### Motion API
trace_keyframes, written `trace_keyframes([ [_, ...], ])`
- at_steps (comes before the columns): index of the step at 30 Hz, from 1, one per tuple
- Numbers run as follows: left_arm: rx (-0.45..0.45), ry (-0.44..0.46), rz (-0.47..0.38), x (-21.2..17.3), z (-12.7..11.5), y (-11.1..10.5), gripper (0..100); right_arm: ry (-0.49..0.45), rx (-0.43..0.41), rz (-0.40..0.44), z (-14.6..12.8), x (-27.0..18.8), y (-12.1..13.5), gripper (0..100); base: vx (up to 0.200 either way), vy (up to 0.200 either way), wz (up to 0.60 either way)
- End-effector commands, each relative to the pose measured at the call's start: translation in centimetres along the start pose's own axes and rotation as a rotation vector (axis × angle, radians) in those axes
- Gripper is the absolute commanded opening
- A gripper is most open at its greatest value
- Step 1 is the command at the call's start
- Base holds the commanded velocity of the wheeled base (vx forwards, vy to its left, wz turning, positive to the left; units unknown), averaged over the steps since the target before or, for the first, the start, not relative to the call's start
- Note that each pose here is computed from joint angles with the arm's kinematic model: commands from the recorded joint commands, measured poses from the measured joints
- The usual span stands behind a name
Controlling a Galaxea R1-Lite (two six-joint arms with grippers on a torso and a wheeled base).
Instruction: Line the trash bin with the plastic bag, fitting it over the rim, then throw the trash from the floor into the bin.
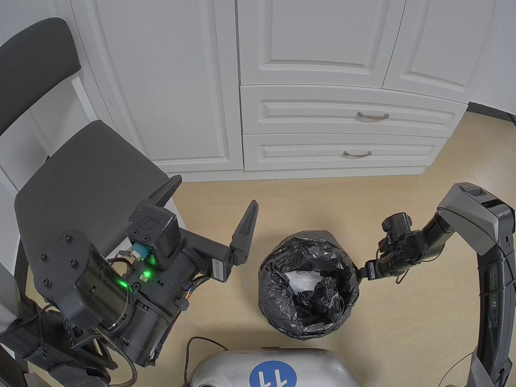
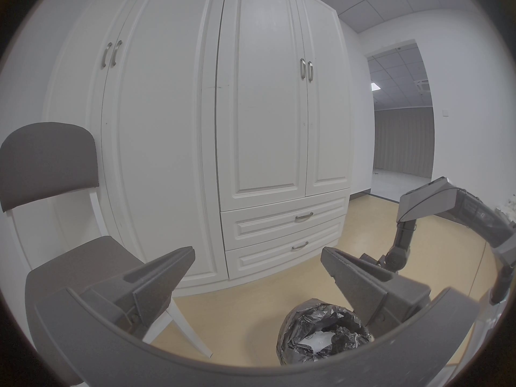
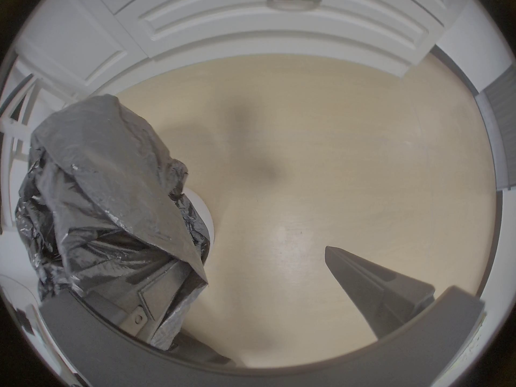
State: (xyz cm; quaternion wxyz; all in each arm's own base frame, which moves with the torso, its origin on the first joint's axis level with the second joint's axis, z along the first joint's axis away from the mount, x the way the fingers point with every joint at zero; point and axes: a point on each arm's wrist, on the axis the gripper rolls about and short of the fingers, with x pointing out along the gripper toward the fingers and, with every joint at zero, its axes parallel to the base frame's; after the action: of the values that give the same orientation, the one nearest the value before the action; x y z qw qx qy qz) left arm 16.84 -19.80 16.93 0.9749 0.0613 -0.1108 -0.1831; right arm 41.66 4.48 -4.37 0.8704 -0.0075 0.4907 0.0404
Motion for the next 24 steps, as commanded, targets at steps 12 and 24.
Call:
trace_keyframes([
  [12, -0.002, 0.002, 0.000, -0.2, 0.0, 0.1, 100, -0.016, 0.062, 0.115, 2.0, -6.1, 0.3, 100, 0.000, 0.000, 0.00],
  [24, -0.050, -0.150, 0.090, -2.2, 4.4, 3.9, 100, -0.416, -0.144, 0.151, -2.1, -25.4, -0.3, 100, 0.000, 0.000, 0.00],
])
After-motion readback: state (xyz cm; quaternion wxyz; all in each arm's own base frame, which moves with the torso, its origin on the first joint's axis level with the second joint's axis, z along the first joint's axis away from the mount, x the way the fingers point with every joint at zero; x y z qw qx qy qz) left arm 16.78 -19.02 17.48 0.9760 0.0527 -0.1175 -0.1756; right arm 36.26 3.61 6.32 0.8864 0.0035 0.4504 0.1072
